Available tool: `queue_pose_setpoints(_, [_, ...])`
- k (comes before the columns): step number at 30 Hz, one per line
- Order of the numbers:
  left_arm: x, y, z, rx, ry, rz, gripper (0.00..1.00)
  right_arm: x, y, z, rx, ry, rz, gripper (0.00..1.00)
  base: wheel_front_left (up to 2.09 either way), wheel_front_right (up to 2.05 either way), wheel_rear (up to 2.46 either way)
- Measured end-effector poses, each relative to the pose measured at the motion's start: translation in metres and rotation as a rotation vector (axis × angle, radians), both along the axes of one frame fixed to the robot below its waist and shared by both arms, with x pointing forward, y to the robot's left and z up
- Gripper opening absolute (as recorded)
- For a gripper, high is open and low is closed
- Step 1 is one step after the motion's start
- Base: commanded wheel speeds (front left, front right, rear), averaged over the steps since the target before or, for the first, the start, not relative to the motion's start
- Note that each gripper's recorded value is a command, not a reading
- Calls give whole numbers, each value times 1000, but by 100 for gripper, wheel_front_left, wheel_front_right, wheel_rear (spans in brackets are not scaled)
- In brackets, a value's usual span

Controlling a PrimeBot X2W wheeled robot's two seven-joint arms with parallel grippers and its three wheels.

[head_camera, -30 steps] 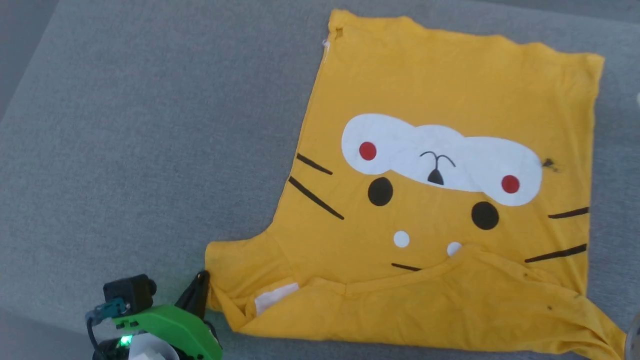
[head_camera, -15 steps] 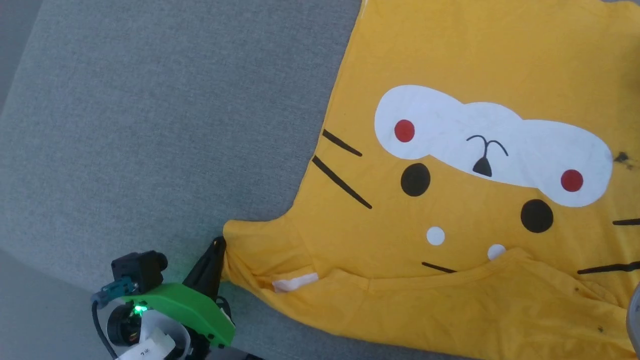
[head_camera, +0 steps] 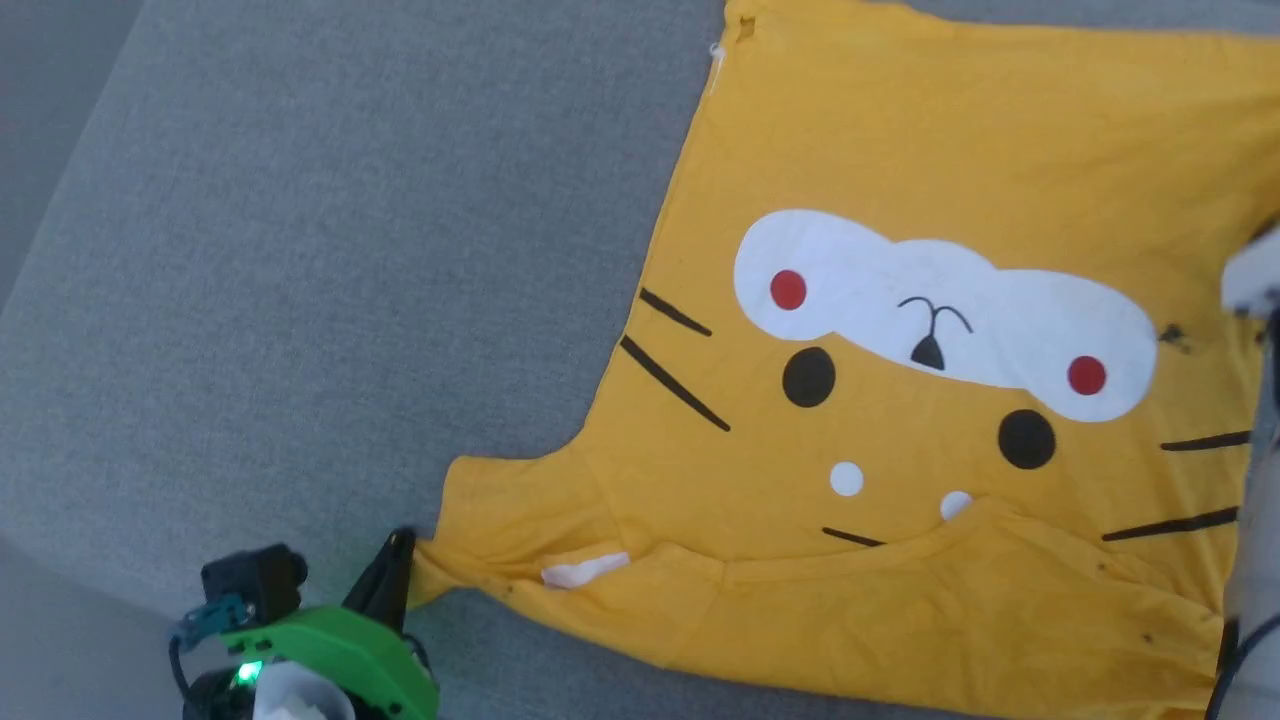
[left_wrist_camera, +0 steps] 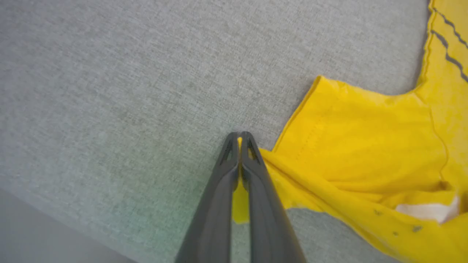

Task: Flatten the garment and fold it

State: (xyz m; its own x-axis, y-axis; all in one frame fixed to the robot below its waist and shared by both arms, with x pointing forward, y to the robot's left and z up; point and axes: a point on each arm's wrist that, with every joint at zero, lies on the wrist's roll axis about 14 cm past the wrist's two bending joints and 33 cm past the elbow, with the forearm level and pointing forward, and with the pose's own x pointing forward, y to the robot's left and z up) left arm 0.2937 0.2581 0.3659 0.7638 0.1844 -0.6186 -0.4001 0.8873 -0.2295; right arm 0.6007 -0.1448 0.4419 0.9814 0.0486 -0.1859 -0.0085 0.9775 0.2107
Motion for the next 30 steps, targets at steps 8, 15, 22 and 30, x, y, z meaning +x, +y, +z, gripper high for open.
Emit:
queue_pose_setpoints(8, [-24, -5, 7, -6, 22, -27, 0, -88, -72, 0, -107, 10, -136, 0, 0, 0, 0])
queue_pose_setpoints(15, [-10, -25, 19, -24, -22, -107, 0, -181, -147, -37, -114, 336, -289, 0, 0, 0, 0])
queue_pose_setpoints(22, [4, -45, 26, -45, -52, -186, 0, -271, -168, -81, -33, 726, -330, 0, 0, 0, 0])
queue_pose_setpoints(30, [6, -51, 27, -47, -54, -206, 0, -265, -163, -64, -22, 649, -310, 100, 0, 0, 0])
